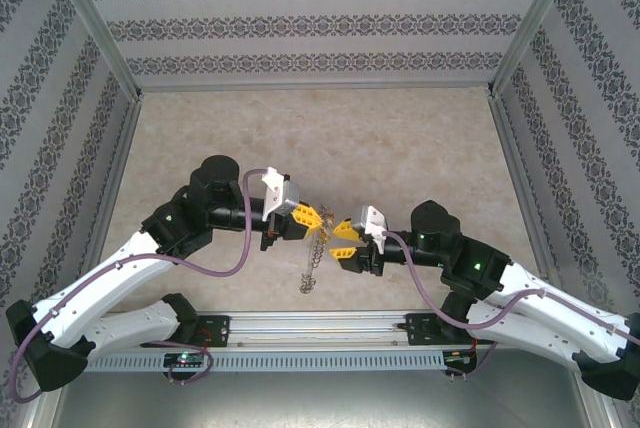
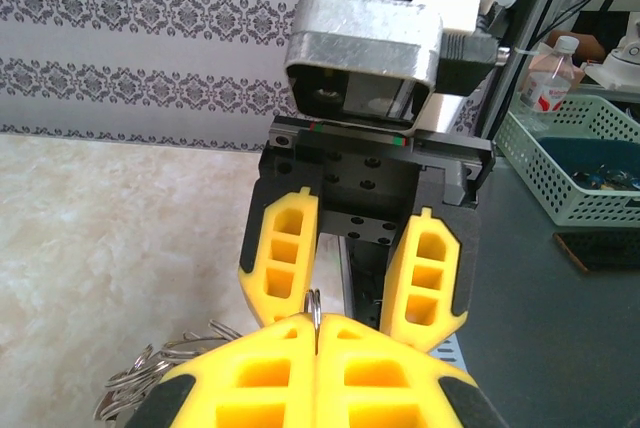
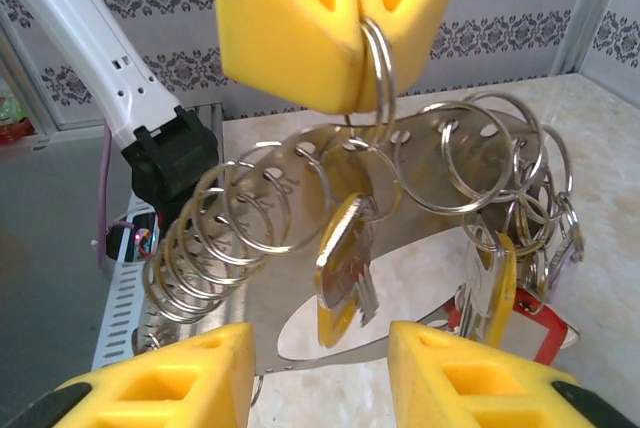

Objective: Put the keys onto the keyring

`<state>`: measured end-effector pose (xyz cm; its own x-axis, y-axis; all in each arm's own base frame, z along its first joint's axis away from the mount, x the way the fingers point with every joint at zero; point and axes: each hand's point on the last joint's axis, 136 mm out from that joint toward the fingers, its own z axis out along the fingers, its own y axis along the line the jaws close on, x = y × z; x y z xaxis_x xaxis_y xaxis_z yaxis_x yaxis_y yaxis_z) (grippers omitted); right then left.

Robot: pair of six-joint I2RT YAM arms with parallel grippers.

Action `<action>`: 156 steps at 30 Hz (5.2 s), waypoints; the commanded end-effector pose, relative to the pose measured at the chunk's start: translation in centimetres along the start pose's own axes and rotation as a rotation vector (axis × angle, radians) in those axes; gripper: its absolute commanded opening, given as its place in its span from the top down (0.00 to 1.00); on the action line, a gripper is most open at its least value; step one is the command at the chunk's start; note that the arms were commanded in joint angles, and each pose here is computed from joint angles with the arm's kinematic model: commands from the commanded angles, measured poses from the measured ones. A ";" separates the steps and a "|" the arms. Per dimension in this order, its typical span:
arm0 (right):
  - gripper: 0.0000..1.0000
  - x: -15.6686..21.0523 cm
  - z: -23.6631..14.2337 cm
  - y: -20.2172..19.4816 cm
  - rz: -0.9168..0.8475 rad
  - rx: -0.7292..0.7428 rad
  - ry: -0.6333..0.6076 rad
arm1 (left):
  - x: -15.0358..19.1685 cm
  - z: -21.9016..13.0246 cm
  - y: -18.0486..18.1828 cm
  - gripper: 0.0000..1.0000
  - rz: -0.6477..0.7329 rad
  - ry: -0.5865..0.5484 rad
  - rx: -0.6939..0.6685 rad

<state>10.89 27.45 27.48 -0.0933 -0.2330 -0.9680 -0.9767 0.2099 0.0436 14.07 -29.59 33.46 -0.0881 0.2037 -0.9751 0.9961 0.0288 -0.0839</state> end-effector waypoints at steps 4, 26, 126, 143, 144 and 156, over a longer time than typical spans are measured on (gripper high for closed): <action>0.63 -0.7 0.9 -0.6 -0.012 0.022 -0.031 | -2.8 -0.5 -0.3 1.00 0.058 -0.074 0.017; 0.93 -1.4 1.6 -0.9 -0.036 0.033 -0.050 | -2.4 -0.7 -0.2 1.00 0.053 -0.076 0.008; 0.63 19.9 -4.3 -22.7 0.796 0.646 0.744 | 8.4 -6.7 12.3 0.44 -0.219 -0.011 -0.806; 0.02 8.0 -6.5 -19.5 0.384 0.755 0.283 | 9.9 -4.7 12.1 0.35 -0.353 0.128 -0.715; 0.02 8.1 -7.0 -19.5 0.380 0.777 0.264 | 10.1 -4.8 12.2 0.34 -0.354 0.131 -0.723; 0.02 11.3 -17.4 -21.4 0.352 1.307 -0.038 | 15.6 -12.1 19.1 0.00 -0.512 0.149 -1.179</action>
<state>26.44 6.81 19.35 -0.3583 -0.0233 -0.9333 -0.1698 0.9846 0.0406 30.00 -17.29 20.20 -0.5109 0.1001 -0.8538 0.4071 0.9029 -0.1377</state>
